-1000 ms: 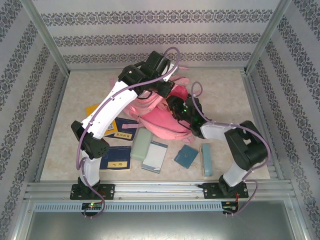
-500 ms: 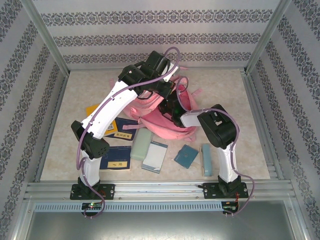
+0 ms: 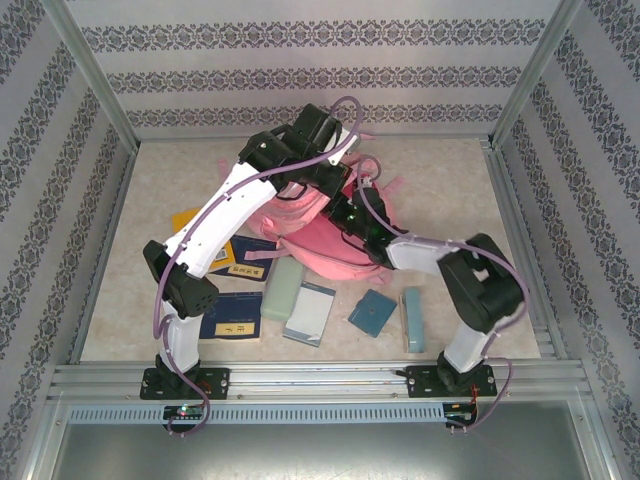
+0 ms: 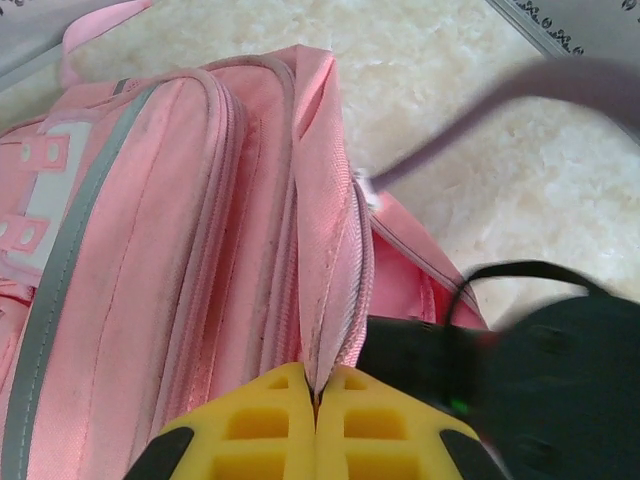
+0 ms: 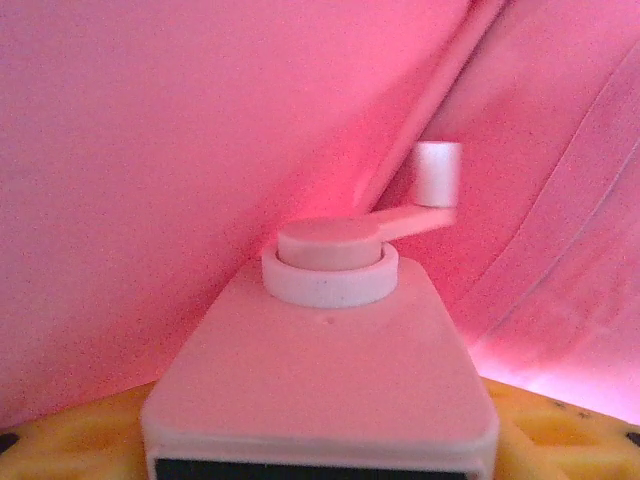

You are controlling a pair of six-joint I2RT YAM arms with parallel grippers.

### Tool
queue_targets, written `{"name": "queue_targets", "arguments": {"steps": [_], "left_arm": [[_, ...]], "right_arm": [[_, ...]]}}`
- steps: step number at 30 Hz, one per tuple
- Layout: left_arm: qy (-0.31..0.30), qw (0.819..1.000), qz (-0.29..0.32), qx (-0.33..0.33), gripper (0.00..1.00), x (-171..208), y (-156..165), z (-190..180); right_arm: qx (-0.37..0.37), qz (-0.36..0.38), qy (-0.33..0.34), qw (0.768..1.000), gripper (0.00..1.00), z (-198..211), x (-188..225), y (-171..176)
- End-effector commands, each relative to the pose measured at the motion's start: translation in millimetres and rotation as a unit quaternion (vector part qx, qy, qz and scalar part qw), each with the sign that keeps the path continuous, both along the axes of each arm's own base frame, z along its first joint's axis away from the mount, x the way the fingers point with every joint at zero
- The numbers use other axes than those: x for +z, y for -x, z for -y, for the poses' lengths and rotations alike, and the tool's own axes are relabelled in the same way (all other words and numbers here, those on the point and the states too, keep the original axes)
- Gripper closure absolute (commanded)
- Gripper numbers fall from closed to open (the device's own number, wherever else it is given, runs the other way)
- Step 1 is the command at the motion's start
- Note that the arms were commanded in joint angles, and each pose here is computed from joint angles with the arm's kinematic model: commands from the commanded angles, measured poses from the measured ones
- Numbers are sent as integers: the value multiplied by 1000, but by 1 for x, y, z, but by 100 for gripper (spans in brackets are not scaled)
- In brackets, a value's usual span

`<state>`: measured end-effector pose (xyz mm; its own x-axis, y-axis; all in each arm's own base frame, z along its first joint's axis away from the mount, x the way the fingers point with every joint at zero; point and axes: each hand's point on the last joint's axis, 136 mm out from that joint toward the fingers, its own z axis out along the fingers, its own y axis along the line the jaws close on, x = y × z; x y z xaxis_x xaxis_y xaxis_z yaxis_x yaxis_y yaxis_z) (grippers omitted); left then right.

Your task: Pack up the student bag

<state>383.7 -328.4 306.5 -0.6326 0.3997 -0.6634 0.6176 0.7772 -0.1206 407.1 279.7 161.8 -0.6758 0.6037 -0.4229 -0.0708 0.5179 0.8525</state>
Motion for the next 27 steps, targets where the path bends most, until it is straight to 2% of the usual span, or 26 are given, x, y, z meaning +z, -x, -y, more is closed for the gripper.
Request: {"name": "queue_targets", "arguments": {"steps": [1, 6, 12, 15, 18, 21, 23, 27], "left_arm": [[46, 999, 22, 10, 100, 19, -10, 1], [63, 998, -17, 5, 100, -10, -11, 12], [68, 996, -62, 1, 100, -44, -15, 26], [73, 995, -69, -3, 100, -50, -15, 29], [75, 995, -66, -3, 100, -48, -15, 29], [76, 995, -63, -6, 100, -43, -12, 27], [72, 996, -59, -6, 100, -41, -10, 24], [72, 996, -60, -6, 100, -39, -9, 20]], "right_arm": [[30, 54, 68, 996, 38, 16, 18, 25], [15, 59, 153, 986, 40, 57, 13, 64], [-2, 23, 251, 968, 44, 105, 2, 108], [-4, -12, 315, 949, 47, 130, -9, 130], [-11, -30, 375, 926, 54, 154, -16, 147], [-12, -61, 423, 904, 50, 176, -24, 166], [-7, -112, 448, 887, 47, 190, -32, 182], [-16, -141, 456, 879, 40, 206, -43, 202]]}}
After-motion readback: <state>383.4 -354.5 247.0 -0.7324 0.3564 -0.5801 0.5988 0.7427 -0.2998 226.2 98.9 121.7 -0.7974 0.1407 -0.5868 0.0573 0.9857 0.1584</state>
